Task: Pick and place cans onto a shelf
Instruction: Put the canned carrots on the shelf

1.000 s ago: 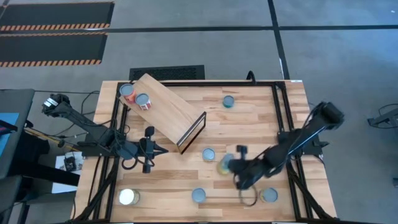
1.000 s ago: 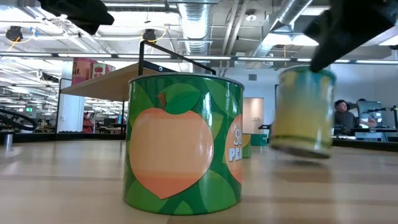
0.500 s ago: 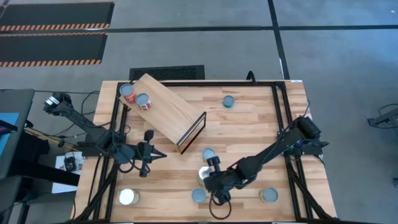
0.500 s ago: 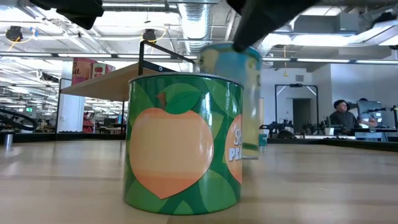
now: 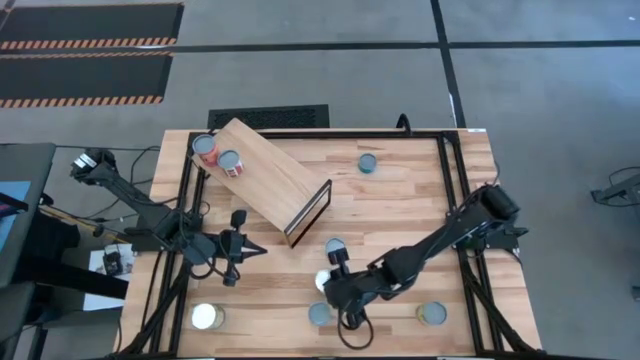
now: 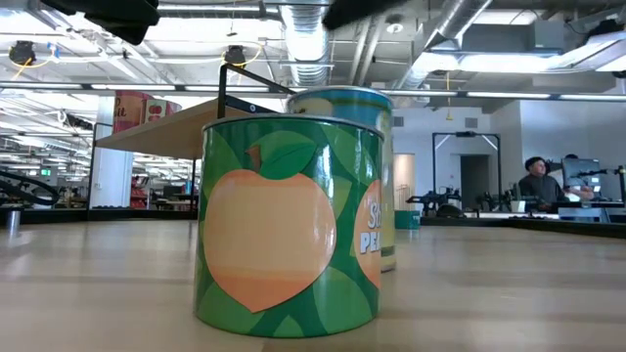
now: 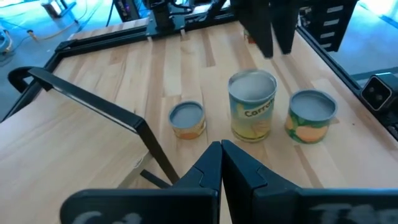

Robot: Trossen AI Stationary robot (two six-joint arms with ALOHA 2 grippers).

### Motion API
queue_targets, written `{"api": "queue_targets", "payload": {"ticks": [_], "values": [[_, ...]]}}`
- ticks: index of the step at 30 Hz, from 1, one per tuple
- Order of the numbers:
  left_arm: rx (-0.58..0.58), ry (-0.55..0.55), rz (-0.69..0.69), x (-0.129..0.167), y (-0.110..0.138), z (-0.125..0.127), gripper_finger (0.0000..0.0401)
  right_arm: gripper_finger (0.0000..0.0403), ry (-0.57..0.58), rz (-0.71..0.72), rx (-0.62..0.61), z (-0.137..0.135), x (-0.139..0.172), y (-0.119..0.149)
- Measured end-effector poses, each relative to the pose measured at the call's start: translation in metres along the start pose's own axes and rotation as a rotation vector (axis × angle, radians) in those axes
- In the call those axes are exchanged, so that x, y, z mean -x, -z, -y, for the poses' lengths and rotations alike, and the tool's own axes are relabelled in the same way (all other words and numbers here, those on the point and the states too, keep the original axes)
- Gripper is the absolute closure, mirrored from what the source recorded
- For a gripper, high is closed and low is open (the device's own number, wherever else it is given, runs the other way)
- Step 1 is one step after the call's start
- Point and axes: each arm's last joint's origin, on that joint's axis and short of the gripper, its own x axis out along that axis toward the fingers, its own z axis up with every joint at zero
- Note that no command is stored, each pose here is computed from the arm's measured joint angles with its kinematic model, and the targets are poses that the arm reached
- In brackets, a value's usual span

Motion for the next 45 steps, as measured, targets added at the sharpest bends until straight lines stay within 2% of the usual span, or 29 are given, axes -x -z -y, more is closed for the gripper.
{"api": "queue_targets", "payload": {"ticks": [6, 8, 11, 14, 16, 18, 25, 32, 37, 40, 45], "values": [[-0.005, -0.002, -0.012, 0.000, 0.001, 0.000, 0.0401, 0.0227, -0.005, 0.078, 0.025, 0.007, 0.039, -0.011], [-0.002, -0.002, -0.012, 0.000, 0.001, 0.000, 0.0401, 0.0233, -0.010, 0.076, 0.046, 0.008, 0.054, -0.011], [-0.002, -0.001, -0.011, 0.000, 0.001, 0.000, 0.0401, 0.0266, -0.013, 0.074, 0.110, 0.010, 0.071, -0.004], [0.010, 0.002, 0.003, 0.000, 0.000, 0.001, 0.0401, 0.0325, -0.031, 0.115, 0.155, 0.014, 0.079, 0.010], [0.010, 0.013, 0.018, 0.001, -0.002, 0.002, 0.0401, 0.0370, -0.045, 0.147, 0.141, 0.022, 0.081, 0.025], [0.005, 0.025, 0.037, 0.002, -0.003, 0.005, 0.0401, 0.0392, -0.047, 0.198, 0.111, 0.031, 0.081, 0.042], [-0.025, 0.049, 0.076, 0.000, -0.013, 0.012, 0.0401, 0.0387, 0.063, 0.421, -0.022, 0.075, 0.081, 0.115], [-0.131, 0.049, 0.032, -0.023, -0.030, 0.030, 0.0401, 0.0392, 0.129, 0.638, -0.131, 0.111, 0.082, 0.179], [-0.197, 0.117, 0.017, -0.045, -0.052, 0.048, 0.0401, 0.0389, 0.163, 0.646, -0.200, 0.119, 0.083, 0.202], [-0.221, 0.117, -0.028, -0.061, -0.065, 0.057, 0.0401, 0.0391, 0.168, 0.644, -0.219, 0.120, 0.082, 0.208], [-0.252, 0.177, -0.138, -0.094, -0.079, 0.067, 0.0401, 0.0390, 0.170, 0.646, -0.223, 0.120, 0.082, 0.209]]}}
